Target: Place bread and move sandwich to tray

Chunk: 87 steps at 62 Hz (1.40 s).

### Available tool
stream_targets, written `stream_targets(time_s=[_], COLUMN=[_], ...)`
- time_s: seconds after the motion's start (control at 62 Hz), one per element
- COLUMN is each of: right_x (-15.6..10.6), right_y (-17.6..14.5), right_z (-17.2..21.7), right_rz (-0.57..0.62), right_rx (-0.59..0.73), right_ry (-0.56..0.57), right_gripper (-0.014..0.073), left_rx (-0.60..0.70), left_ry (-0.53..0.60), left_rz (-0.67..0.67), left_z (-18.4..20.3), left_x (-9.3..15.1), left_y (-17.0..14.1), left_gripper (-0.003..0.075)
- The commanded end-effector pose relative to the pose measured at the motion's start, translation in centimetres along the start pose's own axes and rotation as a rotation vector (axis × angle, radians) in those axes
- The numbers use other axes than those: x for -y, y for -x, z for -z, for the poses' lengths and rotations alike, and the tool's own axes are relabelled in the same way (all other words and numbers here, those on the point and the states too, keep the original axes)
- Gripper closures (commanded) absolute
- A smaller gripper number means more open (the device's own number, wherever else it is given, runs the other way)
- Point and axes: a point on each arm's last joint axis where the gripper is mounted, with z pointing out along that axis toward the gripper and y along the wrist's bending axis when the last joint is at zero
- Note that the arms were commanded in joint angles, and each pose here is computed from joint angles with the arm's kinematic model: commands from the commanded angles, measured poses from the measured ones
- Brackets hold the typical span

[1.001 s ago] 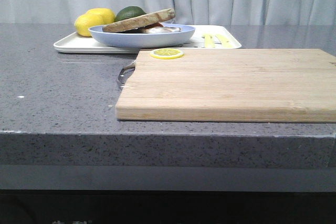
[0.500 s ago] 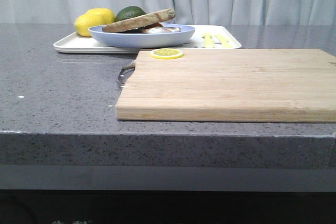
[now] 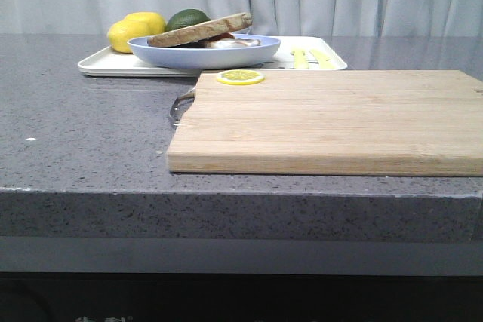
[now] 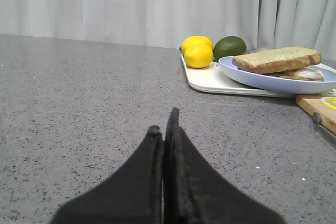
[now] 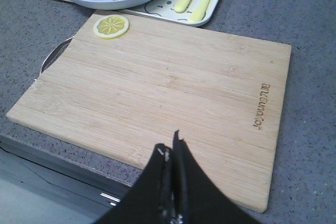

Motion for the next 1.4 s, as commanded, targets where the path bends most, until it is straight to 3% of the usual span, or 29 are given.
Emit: stream_targets(time_s=[0.0,0.581,0.694,0.985,1.21,1.388], right_x=[0.0,0.2,1.1,2.5,3.2,3.4], right_y=[1.2,0.6,-1.6,-10.7,-14.7,-15.4], right_z=[0.5,1.0,2.2,-0.1,-2.3,-2.8], right_rz=[0.011,0.0,-0.033,-0.075,-0.132,-0.127], right_rx=[0.089,0.118,0.242,0.545,0.589,0.572], right_ry=[-0.006,-0.025,-0.11,-0.235,-0.246,-0.252], right_gripper=[0.0664,0.0664,0.0664,0.0664,0.0664,0.0664], left_rx=[0.098,0.098,0.098,0.098,0.098,0.098], left_ry=[-0.003,-0.003,-0.003,-0.003,-0.003,-0.003], left_rz=[0.012,0.012,0.012,0.012,0.012,0.012], left_z=[0.2,0.2,0.2,0.2,0.2,0.2], left_x=[0.0,0.0,0.0,0.0,0.0,0.0], left_y=[0.8,0.8,0.8,0.8,0.8,0.8], left_gripper=[0.0741,0.0741,0.0741,0.0741,0.0741,0.0741])
